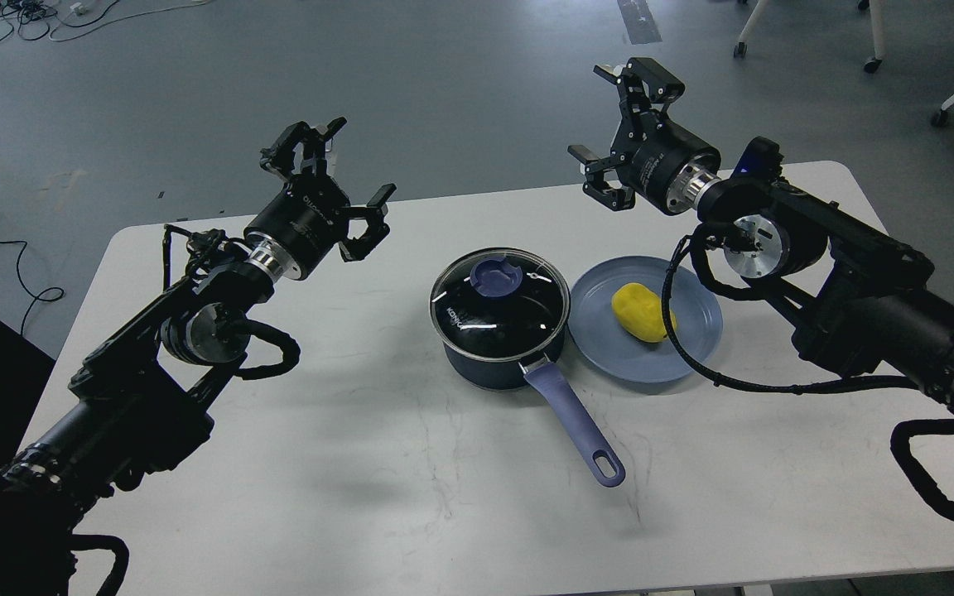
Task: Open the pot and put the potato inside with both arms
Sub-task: 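Move the left gripper toward the glass lid on the saucepan, then grasp the blue knob of the glass lid with the left gripper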
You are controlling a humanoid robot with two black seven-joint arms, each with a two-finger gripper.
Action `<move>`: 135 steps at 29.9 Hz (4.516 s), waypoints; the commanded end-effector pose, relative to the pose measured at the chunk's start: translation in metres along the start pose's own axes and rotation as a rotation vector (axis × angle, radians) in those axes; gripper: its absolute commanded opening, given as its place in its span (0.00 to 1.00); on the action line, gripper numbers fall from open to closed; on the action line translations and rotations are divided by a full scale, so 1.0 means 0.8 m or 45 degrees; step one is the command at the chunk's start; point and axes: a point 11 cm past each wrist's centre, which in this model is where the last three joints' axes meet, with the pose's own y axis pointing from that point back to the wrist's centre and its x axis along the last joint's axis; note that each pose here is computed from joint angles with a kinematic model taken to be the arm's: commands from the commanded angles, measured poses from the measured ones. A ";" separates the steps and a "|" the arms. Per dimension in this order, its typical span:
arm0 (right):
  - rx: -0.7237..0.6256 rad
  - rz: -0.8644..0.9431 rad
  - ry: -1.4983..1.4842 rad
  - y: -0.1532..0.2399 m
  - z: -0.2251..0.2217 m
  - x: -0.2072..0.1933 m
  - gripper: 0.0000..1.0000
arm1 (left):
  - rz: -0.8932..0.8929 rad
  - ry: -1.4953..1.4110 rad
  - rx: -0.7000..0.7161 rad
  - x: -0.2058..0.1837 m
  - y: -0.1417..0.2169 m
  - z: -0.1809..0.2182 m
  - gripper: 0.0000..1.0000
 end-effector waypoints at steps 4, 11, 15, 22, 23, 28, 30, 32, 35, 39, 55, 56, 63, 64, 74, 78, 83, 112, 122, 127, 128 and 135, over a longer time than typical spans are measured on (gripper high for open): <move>0.007 -0.007 0.027 -0.008 -0.017 -0.005 1.00 | -0.001 0.002 -0.007 0.000 0.000 0.003 0.98; -0.009 -0.035 0.073 -0.012 -0.018 -0.014 1.00 | 0.002 -0.024 -0.016 0.006 0.004 0.015 0.98; -0.008 -0.035 0.076 -0.012 -0.018 -0.014 1.00 | 0.001 -0.027 -0.012 0.006 0.004 0.015 0.98; 0.007 -0.035 0.082 -0.017 -0.025 -0.020 1.00 | -0.003 -0.039 -0.019 0.002 -0.001 0.022 0.98; 0.005 -0.036 0.081 -0.016 -0.024 -0.020 1.00 | 0.000 -0.043 -0.021 0.003 0.000 0.024 0.98; -0.007 -0.041 0.084 -0.017 -0.018 -0.023 1.00 | 0.005 -0.052 -0.024 0.007 0.002 0.028 0.98; -0.003 -0.044 0.086 -0.018 -0.020 -0.025 1.00 | 0.017 -0.054 -0.027 0.008 0.002 0.028 0.98; -0.001 -0.048 0.092 -0.019 -0.022 -0.026 1.00 | 0.019 -0.055 -0.023 0.008 0.002 0.028 0.98; -0.007 -0.047 0.097 -0.019 -0.020 -0.026 1.00 | 0.020 -0.058 -0.021 0.010 0.004 0.027 0.98; -0.017 -0.049 0.103 -0.018 -0.016 -0.026 1.00 | 0.013 -0.062 -0.017 0.009 0.004 0.026 0.98; -0.036 -0.058 0.128 -0.018 -0.009 -0.029 1.00 | -0.001 -0.077 -0.007 0.001 -0.003 0.026 0.98; -0.037 -0.056 0.129 -0.017 -0.008 -0.028 1.00 | -0.006 -0.080 0.002 -0.001 -0.004 0.025 0.98; -0.030 -0.033 0.121 -0.014 -0.011 -0.018 1.00 | -0.029 -0.447 0.024 -0.022 -0.026 0.050 0.98; -0.029 -0.030 0.118 -0.013 -0.011 -0.016 1.00 | -0.017 -0.516 0.011 -0.024 -0.029 0.056 0.98; 0.013 0.107 0.095 0.017 -0.032 0.048 1.00 | -0.322 -1.319 -0.327 -0.121 -0.040 0.078 0.98; 0.020 0.197 0.098 0.037 -0.036 0.086 1.00 | -0.397 -1.826 -0.338 -0.143 -0.044 0.016 0.98; 0.052 0.279 0.011 0.059 -0.032 0.117 1.00 | -0.548 -2.129 -0.329 -0.151 -0.038 -0.029 0.98; 0.045 0.376 0.033 0.077 -0.038 0.152 1.00 | -0.955 -2.832 -0.216 -0.098 -0.021 -0.129 0.98; 0.040 0.388 0.031 0.080 -0.034 0.155 1.00 | -0.991 -2.835 -0.153 -0.084 -0.010 -0.143 0.98; 0.037 0.389 0.028 0.081 -0.031 0.156 1.00 | -1.017 -2.833 -0.124 -0.078 -0.005 -0.151 0.98; 0.037 0.389 0.029 0.081 -0.032 0.156 1.00 | -1.013 -2.830 -0.120 -0.077 -0.004 -0.151 0.98; 0.035 0.405 0.031 0.082 -0.030 0.157 1.00 | -0.971 -2.821 -0.053 -0.062 -0.002 -0.150 0.98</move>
